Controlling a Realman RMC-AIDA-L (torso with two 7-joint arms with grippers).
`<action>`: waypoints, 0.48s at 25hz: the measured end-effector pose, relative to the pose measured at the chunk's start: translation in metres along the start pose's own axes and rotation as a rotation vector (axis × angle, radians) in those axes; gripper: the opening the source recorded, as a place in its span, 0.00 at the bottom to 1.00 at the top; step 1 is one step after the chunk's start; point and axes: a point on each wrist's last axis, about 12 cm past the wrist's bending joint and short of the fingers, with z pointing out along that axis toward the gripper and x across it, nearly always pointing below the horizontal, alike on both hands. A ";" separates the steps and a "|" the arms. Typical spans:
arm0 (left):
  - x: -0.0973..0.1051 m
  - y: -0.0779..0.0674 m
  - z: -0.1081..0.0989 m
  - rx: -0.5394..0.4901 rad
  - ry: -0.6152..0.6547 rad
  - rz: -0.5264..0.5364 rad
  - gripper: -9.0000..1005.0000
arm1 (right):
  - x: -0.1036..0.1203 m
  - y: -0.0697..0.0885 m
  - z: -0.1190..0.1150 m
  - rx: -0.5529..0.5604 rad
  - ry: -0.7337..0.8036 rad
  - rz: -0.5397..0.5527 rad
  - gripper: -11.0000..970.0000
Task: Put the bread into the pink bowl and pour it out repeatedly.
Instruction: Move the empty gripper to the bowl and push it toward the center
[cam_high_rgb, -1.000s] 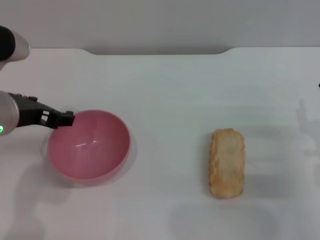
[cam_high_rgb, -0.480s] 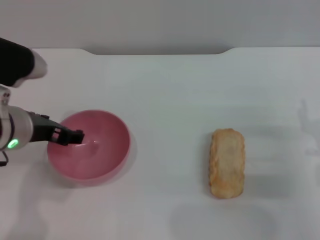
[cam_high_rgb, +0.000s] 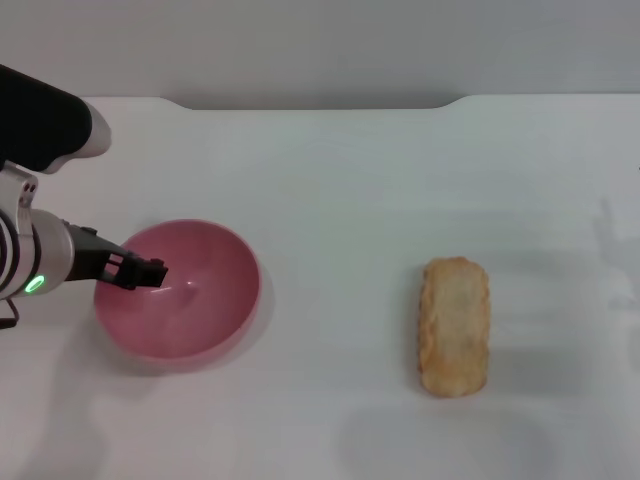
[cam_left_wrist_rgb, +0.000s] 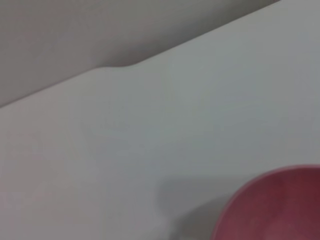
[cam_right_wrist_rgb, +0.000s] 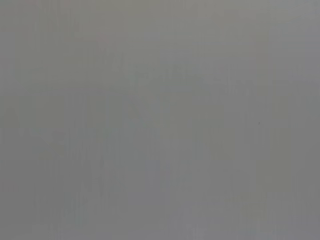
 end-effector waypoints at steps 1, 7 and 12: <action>0.001 0.000 0.001 0.000 0.007 -0.002 0.74 | 0.000 0.000 0.000 0.000 0.000 0.000 0.66; 0.004 0.000 0.011 0.008 0.048 -0.020 0.73 | 0.000 0.000 0.000 -0.001 0.000 0.000 0.66; 0.005 0.001 0.012 0.007 0.057 -0.027 0.72 | -0.001 0.001 0.001 -0.002 -0.003 0.001 0.66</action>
